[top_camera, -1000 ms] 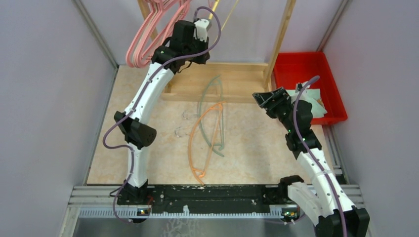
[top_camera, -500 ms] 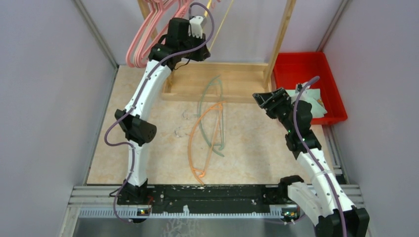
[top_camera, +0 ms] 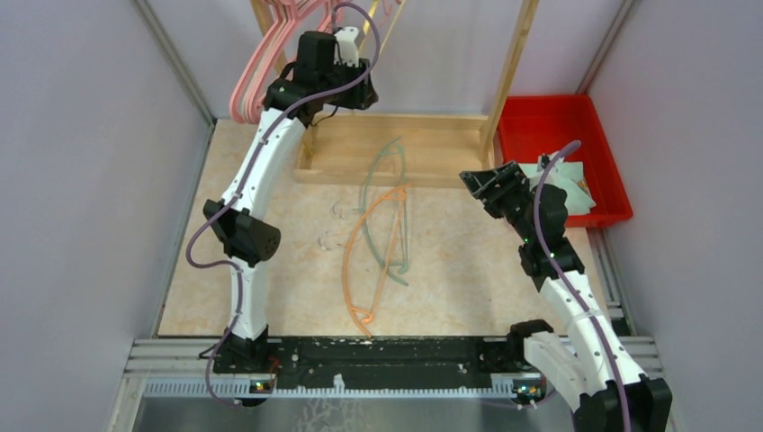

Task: Organize the hangers

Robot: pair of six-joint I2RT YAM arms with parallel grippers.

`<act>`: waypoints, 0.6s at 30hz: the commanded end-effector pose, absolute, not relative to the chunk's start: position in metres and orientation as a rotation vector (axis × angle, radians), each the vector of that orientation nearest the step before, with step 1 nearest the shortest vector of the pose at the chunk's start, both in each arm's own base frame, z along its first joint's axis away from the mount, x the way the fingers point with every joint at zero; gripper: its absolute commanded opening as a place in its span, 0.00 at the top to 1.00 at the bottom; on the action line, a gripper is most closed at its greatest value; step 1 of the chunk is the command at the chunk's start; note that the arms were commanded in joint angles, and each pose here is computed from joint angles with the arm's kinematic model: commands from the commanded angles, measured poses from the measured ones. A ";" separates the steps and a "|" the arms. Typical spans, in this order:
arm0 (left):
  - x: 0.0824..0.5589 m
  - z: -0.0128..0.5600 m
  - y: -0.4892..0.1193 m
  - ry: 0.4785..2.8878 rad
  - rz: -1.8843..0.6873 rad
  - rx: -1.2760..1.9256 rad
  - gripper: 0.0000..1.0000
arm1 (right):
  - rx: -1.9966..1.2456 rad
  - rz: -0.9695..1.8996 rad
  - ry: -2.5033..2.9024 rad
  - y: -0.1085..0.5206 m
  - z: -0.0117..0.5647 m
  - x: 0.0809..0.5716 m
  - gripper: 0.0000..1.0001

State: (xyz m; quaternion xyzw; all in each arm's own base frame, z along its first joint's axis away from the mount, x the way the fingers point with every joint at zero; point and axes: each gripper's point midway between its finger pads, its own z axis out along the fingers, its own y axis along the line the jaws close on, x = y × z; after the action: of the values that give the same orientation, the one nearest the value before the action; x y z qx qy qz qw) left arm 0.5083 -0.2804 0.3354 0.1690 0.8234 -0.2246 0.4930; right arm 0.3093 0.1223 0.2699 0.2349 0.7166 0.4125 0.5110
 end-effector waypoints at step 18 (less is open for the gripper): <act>0.417 0.398 -0.205 1.869 -0.386 0.382 0.00 | 0.456 0.973 1.760 0.127 0.260 0.308 0.26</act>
State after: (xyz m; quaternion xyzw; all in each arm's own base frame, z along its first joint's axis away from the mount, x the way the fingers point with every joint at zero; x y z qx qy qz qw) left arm 0.4381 -0.2156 0.3773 0.1601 0.8173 -0.1571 0.5307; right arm 0.3054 0.1250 0.2535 0.2173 0.7341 0.4046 0.5002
